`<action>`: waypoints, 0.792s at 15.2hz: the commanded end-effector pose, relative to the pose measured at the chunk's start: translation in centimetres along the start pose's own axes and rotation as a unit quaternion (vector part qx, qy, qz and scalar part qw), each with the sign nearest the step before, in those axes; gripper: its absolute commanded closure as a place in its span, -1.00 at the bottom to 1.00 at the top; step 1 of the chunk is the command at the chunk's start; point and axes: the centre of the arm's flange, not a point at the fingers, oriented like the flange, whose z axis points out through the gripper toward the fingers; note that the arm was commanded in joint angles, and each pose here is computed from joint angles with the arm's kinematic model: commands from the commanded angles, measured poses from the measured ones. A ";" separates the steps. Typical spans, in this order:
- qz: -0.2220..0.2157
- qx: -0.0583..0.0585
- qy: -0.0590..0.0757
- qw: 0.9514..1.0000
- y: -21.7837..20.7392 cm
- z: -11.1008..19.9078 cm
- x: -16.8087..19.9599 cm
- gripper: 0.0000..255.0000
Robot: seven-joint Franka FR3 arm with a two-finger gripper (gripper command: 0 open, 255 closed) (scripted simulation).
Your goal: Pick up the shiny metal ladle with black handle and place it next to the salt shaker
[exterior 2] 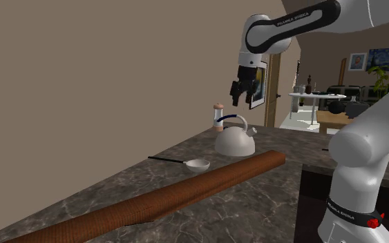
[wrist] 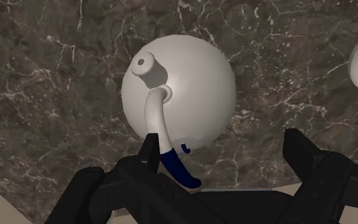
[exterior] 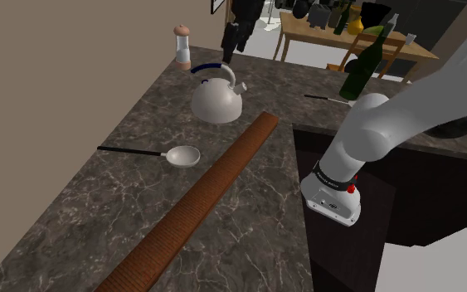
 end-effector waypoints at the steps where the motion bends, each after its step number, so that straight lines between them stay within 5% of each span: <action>1: -0.010 0.008 -0.003 1.000 -1.7 1.7 1.0 -1.00; 12: -0.068 0.051 -0.019 0.996 -11.4 10.3 6.0 -1.00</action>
